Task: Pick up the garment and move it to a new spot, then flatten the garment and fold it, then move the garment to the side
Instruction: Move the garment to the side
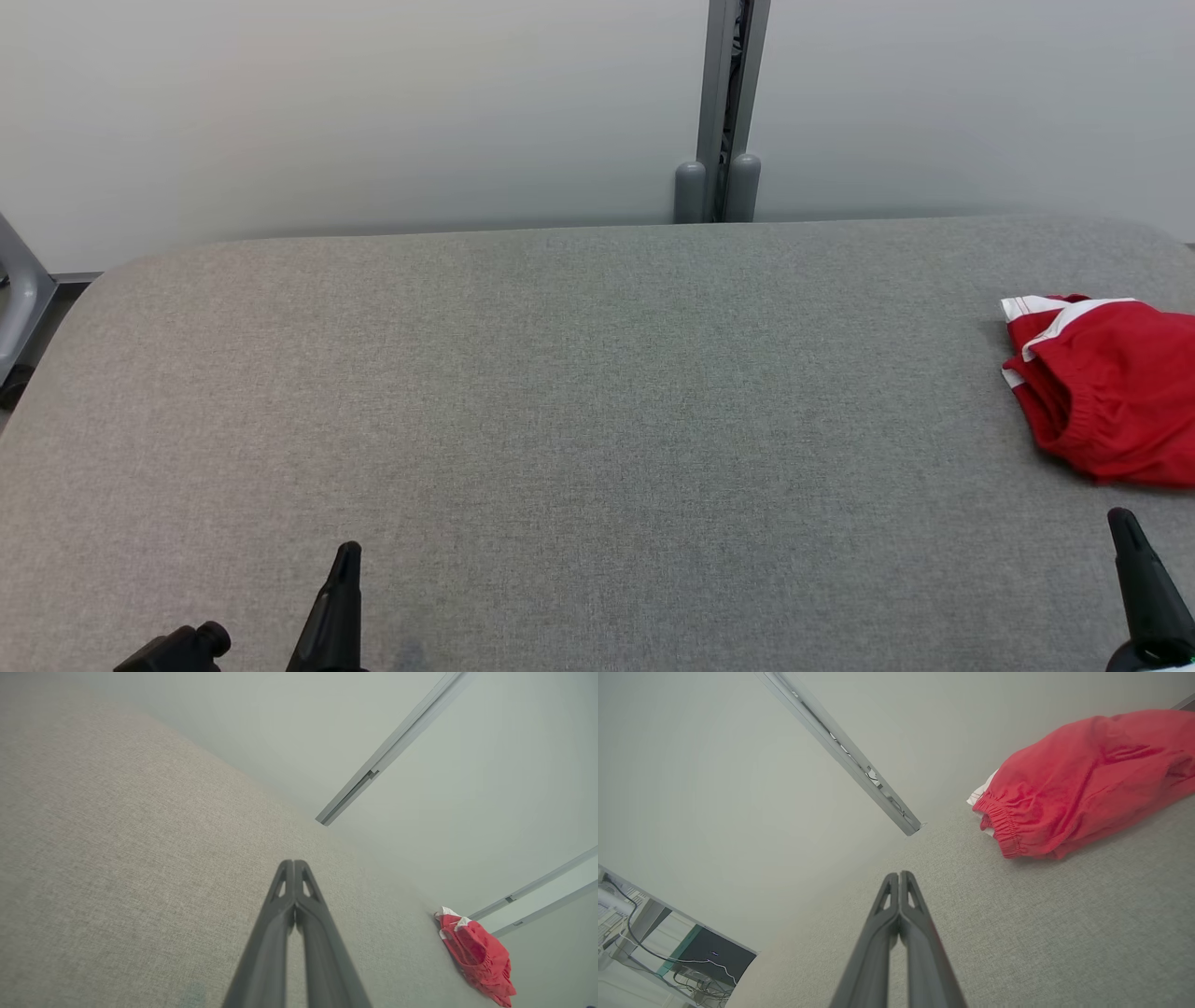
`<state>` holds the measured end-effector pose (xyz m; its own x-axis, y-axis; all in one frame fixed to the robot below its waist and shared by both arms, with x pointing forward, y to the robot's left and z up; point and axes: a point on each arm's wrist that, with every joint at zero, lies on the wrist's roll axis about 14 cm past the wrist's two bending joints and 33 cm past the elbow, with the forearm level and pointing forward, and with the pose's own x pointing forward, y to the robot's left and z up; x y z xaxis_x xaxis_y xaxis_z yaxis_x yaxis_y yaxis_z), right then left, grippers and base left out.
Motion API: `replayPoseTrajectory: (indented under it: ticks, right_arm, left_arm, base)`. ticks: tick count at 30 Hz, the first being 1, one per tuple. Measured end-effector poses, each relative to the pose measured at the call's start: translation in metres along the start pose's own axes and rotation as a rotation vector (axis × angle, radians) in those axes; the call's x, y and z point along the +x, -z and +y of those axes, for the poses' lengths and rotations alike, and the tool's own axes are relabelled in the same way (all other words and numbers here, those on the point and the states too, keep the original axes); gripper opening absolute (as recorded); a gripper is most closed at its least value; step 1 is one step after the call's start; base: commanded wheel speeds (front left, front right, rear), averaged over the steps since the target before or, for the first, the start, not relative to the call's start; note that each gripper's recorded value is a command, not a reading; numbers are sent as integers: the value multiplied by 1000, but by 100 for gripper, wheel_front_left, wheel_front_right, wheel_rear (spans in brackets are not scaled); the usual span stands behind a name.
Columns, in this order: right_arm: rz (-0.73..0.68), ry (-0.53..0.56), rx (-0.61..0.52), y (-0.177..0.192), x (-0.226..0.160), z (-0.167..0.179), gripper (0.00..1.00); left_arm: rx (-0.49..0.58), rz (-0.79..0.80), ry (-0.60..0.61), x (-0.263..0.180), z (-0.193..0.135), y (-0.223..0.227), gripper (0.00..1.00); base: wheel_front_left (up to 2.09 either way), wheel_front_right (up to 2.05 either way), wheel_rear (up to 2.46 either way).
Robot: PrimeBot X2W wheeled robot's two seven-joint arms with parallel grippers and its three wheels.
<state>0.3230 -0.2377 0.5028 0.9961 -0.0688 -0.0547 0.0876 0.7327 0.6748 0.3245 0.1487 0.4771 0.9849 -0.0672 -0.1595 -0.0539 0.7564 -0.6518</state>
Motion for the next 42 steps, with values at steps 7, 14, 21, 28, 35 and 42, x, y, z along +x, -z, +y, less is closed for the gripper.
replayPoseTrajectory:
  ticks: [7, 14, 21, 28, 35, 42]
  right_arm:
    - [8, 9, 80, 1, -3, -4, 0]
    - [17, 16, 167, 1, -7, -7, 0]
    - [16, 12, 247, -1, -9, -8, 0]
    - [20, 12, 324, -1, -12, -9, 0]
    - [15, 8, 395, -3, -14, -10, 0]
    - [21, 9, 462, -2, -17, -11, 0]
  left_arm:
    - [-83, 8, 8, -3, -2, 2, 0]
    - [-170, 7, 22, -3, -6, 1, 0]
    - [-255, 9, 27, -6, -6, 3, 0]
    - [-330, 4, 45, -7, -10, 1, 0]
    - [-407, -3, 51, -9, -11, 1, 0]
    - [-471, -9, 68, -10, -14, -2, 0]
  base:
    - [0, 0, 0]
    - [0, 0, 0]
    - [0, 0, 0]
    - [0, 0, 0]
    - [0, 0, 0]
    - [0, 0, 0]
